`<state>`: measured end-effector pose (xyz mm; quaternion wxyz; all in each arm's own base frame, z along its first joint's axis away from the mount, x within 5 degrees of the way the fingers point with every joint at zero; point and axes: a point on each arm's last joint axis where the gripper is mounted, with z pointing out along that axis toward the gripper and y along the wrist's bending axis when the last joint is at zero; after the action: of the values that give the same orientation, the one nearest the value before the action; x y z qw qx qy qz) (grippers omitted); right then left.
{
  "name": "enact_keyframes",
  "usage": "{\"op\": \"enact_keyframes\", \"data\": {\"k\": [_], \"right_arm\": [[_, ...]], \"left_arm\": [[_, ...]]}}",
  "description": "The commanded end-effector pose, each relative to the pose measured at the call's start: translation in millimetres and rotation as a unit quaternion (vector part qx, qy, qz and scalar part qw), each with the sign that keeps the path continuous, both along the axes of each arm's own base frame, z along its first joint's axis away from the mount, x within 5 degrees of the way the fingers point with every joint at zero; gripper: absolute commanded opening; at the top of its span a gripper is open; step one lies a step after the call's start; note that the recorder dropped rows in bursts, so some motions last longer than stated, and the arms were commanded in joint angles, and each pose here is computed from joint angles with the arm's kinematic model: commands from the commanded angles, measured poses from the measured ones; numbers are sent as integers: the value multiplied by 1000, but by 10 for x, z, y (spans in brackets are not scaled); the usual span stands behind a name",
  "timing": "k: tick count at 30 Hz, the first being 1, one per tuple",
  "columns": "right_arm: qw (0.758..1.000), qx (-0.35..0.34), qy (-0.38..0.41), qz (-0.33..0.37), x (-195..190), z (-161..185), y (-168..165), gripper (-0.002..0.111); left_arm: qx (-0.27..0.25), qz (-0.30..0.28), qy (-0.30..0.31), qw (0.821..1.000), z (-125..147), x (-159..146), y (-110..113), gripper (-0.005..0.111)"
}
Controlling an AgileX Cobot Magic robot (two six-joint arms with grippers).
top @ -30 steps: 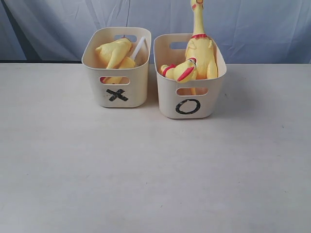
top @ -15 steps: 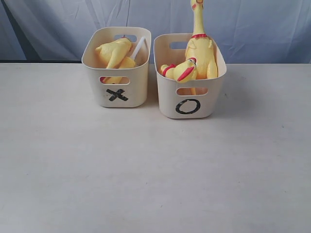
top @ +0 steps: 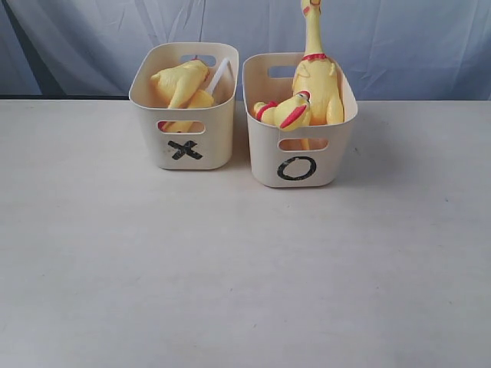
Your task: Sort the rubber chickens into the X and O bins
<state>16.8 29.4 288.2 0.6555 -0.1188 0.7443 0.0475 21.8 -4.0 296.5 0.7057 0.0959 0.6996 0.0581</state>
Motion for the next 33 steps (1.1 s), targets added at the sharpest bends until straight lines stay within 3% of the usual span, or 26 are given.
{"op": "enact_keyframes", "data": {"k": [1, 5, 8, 12, 19, 22, 33], "right_arm": [[993, -95, -29, -71, 23, 14, -145, 0], [974, -177, -62, -125, 28, 73, -255, 0], [950, -260, -62, -161, 38, 56, -343, 0], [937, -297, -68, -171, 146, -124, -381, 0], [941, -300, -41, -153, 337, -675, -388, 0], [943, -301, -2, -141, 373, -950, -393, 0], [951, -295, 2, -90, 378, -1004, -339, 0]], "left_arm": [[-9, -2, -7, 1000, 5, -2, -5, 0], [-17, -2, -46, 999, 77, -6, -3, 0], [-20, 6, -107, 994, 119, 19, 14, 0], [-21, 19, -167, 986, 6, 103, 36, 0], [-17, 20, -116, 993, -317, 223, 35, 0], [18, 24, -92, 995, -487, 272, 35, 0], [40, 66, -8, 997, -895, 345, 84, 0]]}}
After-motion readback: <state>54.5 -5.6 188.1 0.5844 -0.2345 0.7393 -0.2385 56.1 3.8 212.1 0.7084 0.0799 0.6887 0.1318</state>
